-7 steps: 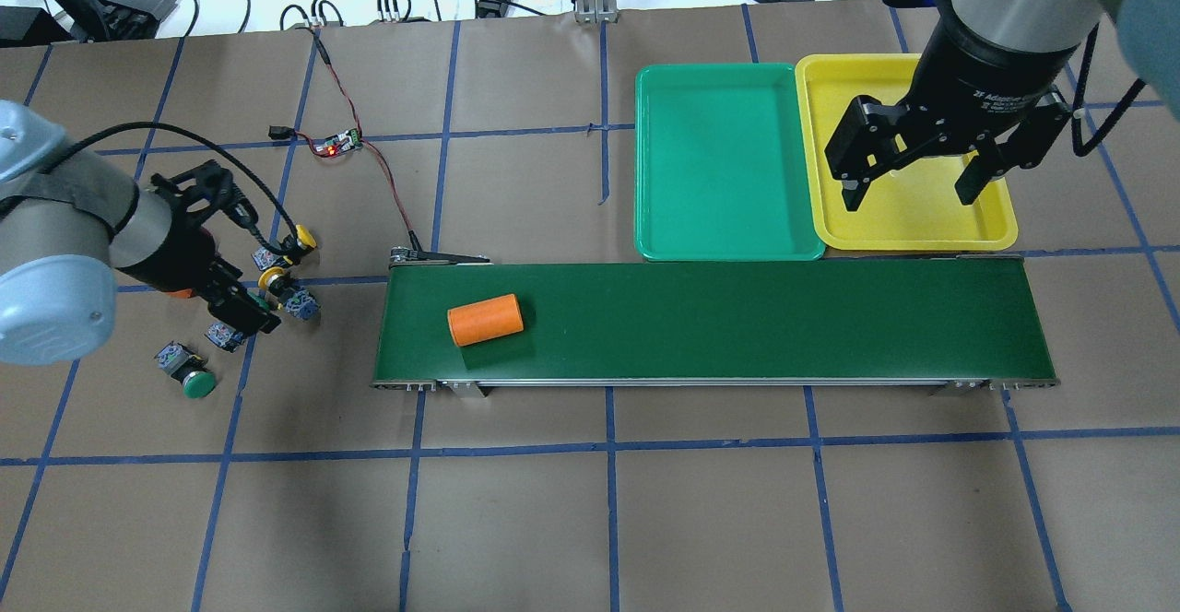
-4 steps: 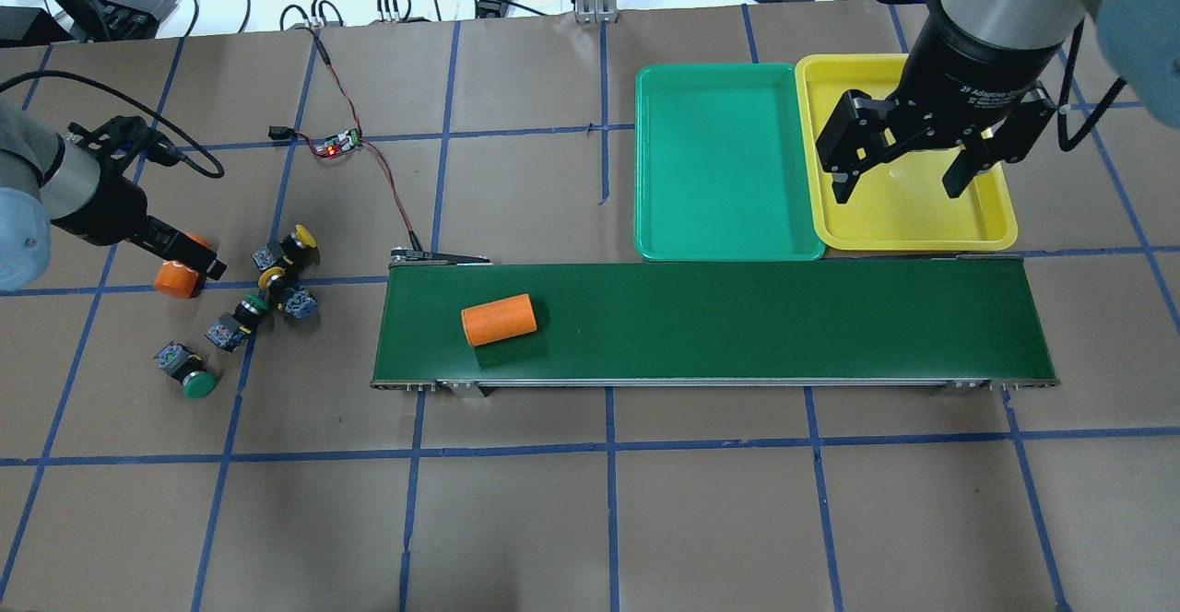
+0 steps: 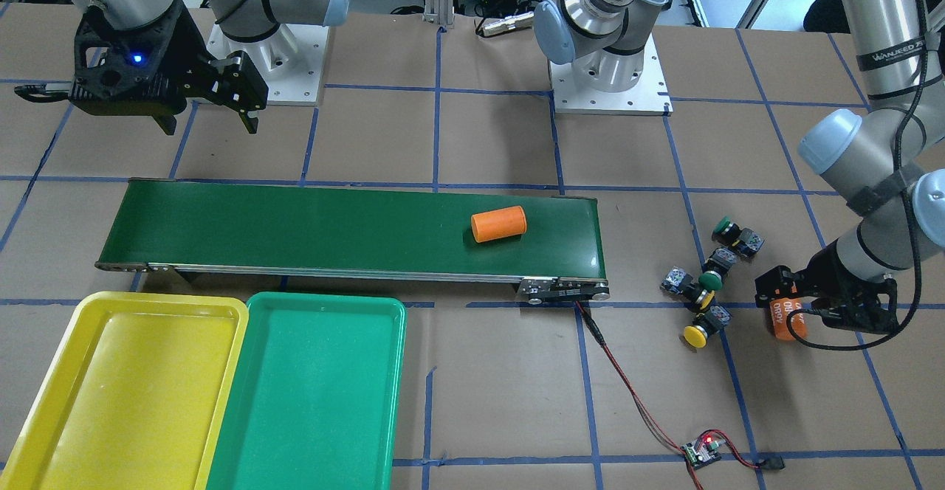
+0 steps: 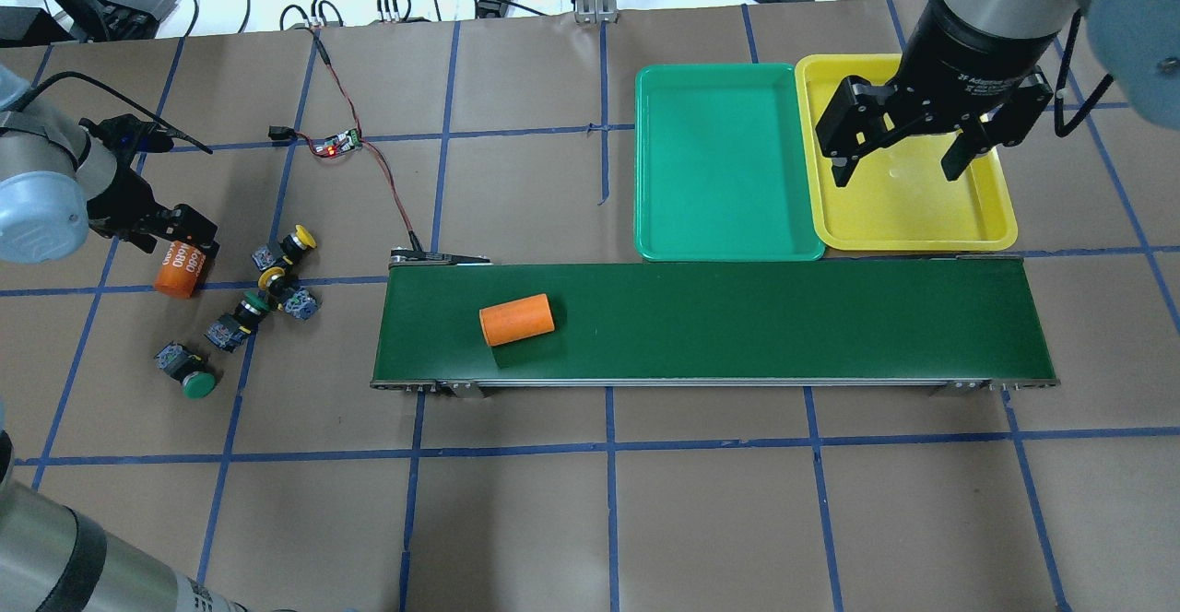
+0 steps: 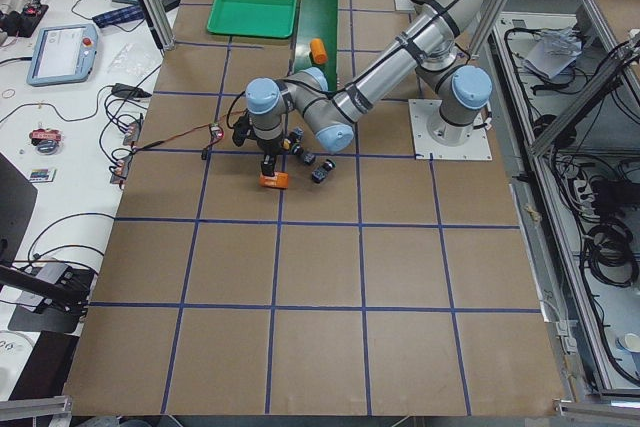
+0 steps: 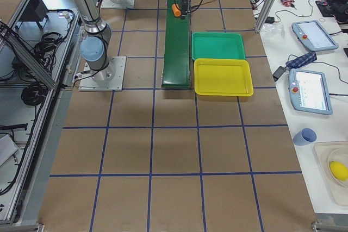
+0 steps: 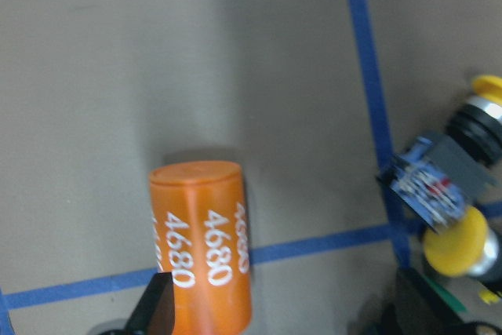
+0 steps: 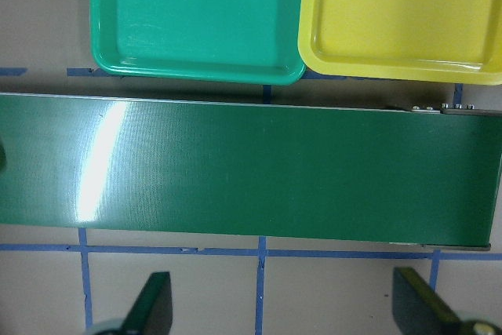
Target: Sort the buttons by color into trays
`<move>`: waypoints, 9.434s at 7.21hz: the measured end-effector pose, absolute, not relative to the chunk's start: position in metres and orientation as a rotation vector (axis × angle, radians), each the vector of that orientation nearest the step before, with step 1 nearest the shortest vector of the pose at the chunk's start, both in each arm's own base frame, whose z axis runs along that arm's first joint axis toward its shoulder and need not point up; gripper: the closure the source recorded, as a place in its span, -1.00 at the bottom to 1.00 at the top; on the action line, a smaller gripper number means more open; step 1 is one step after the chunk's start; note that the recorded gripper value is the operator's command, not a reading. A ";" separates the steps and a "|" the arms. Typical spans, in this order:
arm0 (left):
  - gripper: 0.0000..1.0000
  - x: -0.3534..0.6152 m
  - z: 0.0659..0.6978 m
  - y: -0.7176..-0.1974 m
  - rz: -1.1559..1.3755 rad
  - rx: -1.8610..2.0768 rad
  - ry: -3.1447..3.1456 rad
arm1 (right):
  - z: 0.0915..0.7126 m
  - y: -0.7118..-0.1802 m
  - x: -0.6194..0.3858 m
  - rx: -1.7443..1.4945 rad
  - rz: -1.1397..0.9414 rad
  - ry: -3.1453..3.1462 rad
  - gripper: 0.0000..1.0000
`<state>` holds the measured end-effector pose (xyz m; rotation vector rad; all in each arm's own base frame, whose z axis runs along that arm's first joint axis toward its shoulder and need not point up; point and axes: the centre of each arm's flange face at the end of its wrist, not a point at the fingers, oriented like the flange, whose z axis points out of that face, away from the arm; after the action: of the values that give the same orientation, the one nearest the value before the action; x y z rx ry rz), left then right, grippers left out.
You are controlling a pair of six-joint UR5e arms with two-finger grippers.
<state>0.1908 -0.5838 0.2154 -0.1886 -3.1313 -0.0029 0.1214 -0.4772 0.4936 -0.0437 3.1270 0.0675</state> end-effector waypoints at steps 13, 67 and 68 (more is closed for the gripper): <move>1.00 -0.016 0.318 -0.573 -0.181 -0.963 -2.912 | 0.510 -0.458 0.127 -0.071 0.062 3.104 -1.00; -1.00 -0.033 0.308 -0.541 -0.198 0.198 -3.075 | 0.511 -0.454 0.127 -0.076 0.066 3.104 -1.00; -1.00 -0.001 0.298 -0.555 -0.156 0.194 -3.079 | 0.510 -0.453 0.127 -0.074 0.080 3.102 -1.00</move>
<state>-0.0005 -0.5551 0.2985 0.1941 -3.0790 -0.1561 0.1271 -0.4532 0.5103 -0.0738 3.1021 0.0795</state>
